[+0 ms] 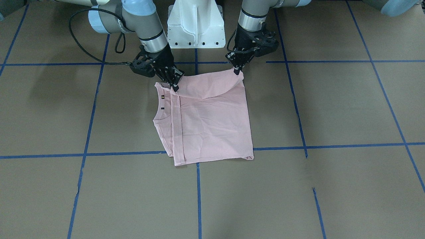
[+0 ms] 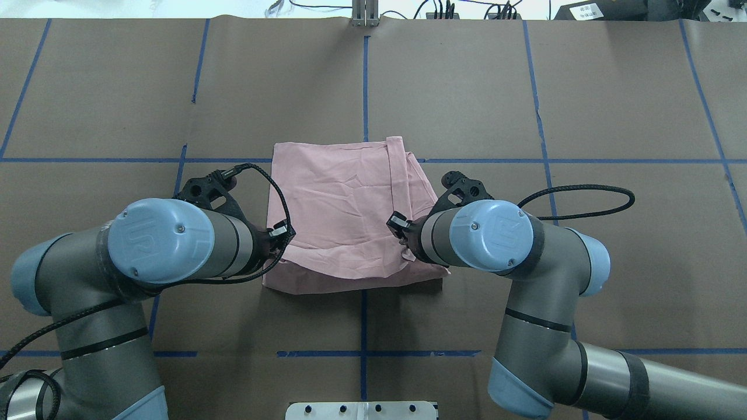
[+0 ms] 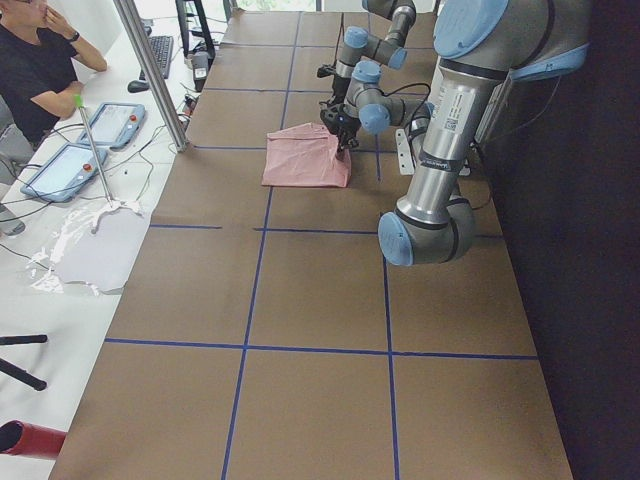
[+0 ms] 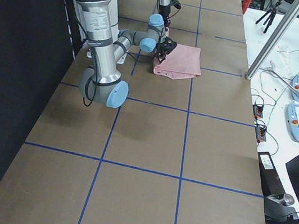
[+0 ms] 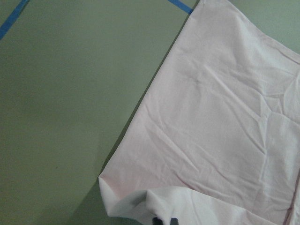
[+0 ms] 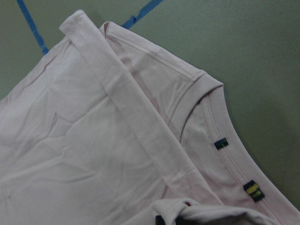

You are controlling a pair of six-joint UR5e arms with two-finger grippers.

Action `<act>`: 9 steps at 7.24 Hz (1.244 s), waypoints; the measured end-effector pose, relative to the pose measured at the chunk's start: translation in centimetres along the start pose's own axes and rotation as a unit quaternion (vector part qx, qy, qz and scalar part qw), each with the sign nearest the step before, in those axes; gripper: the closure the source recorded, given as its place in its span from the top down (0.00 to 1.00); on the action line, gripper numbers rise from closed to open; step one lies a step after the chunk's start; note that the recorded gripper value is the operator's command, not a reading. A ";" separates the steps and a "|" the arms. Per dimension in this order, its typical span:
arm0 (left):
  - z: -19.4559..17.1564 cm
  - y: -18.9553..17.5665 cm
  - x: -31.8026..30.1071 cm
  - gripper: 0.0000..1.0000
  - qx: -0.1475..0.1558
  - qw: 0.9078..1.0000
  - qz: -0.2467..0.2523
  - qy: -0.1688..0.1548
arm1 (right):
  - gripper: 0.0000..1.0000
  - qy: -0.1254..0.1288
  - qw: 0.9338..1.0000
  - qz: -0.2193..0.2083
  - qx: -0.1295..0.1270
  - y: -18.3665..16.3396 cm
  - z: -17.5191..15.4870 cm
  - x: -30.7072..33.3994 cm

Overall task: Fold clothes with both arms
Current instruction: 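Lift the near edge with both grippers and fold it over away from the robot, then release the shirt and raise both grippers away from it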

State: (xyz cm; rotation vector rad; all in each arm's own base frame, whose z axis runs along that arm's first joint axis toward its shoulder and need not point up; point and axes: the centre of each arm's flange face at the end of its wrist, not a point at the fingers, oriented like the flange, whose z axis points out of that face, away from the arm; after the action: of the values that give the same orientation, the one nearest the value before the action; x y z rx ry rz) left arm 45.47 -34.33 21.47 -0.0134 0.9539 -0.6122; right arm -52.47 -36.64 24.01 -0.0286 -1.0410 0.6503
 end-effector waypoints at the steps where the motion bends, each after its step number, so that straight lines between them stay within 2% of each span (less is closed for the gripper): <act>1: -0.1 -2.0 0.7 0.05 0.012 1.000 -0.014 0.011 | 0.00 -0.001 1.000 0.009 0.010 -1.8 1.0 -1.5; 2: 0.5 -4.9 2.4 0.20 0.028 0.999 -0.032 0.027 | 0.00 0.004 1.000 0.022 0.021 -4.6 2.4 -4.0; 3: 2.5 -8.3 4.5 0.58 0.042 0.997 -0.049 0.039 | 0.09 0.003 0.999 0.037 0.026 -8.0 3.6 -6.6; 4: 5.2 -12.4 6.4 1.00 0.056 0.995 -0.063 0.051 | 0.99 -0.008 0.998 0.050 0.032 -12.1 5.0 -9.0; 6: 8.9 -19.6 7.7 1.00 0.085 0.993 -0.060 0.063 | 1.00 0.002 0.997 0.054 0.059 -18.0 9.4 -12.6; 8: 9.2 -22.3 7.5 1.00 0.093 0.992 -0.047 0.065 | 1.00 0.016 0.995 0.067 0.077 -22.1 10.5 -12.8; 9: 9.1 -22.6 7.4 1.00 0.090 0.993 -0.043 0.065 | 1.00 0.020 0.994 0.078 0.075 -24.5 9.8 -12.6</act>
State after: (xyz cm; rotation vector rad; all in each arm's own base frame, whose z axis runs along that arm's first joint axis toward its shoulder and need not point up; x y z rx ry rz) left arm 44.65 -59.12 27.44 0.1484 1.0239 -0.7848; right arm -52.72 -65.70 27.05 0.0080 -0.9542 0.8648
